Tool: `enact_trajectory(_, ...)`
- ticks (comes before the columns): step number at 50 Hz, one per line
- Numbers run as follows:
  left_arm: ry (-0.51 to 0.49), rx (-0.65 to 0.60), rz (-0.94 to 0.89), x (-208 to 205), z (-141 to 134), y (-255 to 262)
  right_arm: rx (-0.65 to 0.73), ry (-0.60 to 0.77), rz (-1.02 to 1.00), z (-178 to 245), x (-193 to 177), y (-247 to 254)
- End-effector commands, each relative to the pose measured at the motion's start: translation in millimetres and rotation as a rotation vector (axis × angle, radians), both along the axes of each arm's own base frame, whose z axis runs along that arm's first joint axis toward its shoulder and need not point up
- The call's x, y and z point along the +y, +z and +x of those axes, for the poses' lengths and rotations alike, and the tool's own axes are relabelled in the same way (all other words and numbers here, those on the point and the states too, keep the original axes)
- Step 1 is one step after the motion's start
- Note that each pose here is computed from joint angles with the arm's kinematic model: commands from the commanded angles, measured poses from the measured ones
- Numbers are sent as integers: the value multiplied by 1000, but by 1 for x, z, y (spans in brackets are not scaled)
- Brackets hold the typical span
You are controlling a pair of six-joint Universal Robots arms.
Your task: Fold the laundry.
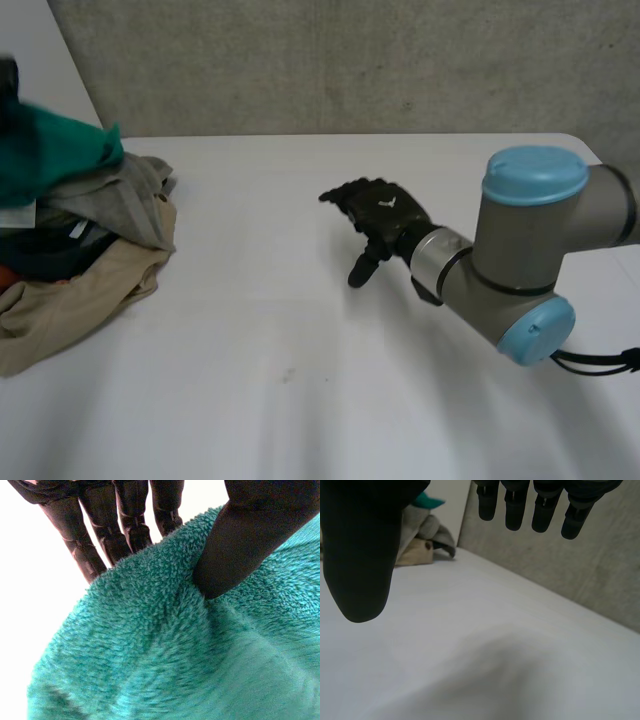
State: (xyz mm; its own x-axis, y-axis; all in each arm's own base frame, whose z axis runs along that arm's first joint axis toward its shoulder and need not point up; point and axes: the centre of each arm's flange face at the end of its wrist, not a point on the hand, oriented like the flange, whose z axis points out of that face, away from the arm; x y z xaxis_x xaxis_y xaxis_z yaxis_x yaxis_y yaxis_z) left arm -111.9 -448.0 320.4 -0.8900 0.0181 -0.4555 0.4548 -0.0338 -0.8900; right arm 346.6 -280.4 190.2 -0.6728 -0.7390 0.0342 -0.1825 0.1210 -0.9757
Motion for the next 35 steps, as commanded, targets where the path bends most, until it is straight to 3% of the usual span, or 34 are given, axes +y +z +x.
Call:
enact_trajectory(1, -134, 102, -323, 54, -49, 105, -51, -108, -95, -26, -28, 42)
enact_trajectory(8, -357, 281, -464, 121, -112, 154, -128, -266, -238, -74, -58, 99)
enact_trajectory(13, -463, 404, -368, 152, -147, 138, -176, -322, -305, -98, -67, 129)
enact_trajectory(18, -548, 502, -185, 171, -181, 89, -196, -337, -331, -115, -73, 144)
enact_trajectory(26, -702, 669, 236, 200, -247, -43, -164, -336, -280, -122, -86, 132)
enact_trajectory(30, -819, 671, 412, 229, -281, -93, -126, -329, -237, -118, -90, 116)
enact_trajectory(35, -859, 619, 449, 239, -292, -108, -47, -312, -215, -111, -90, 99)
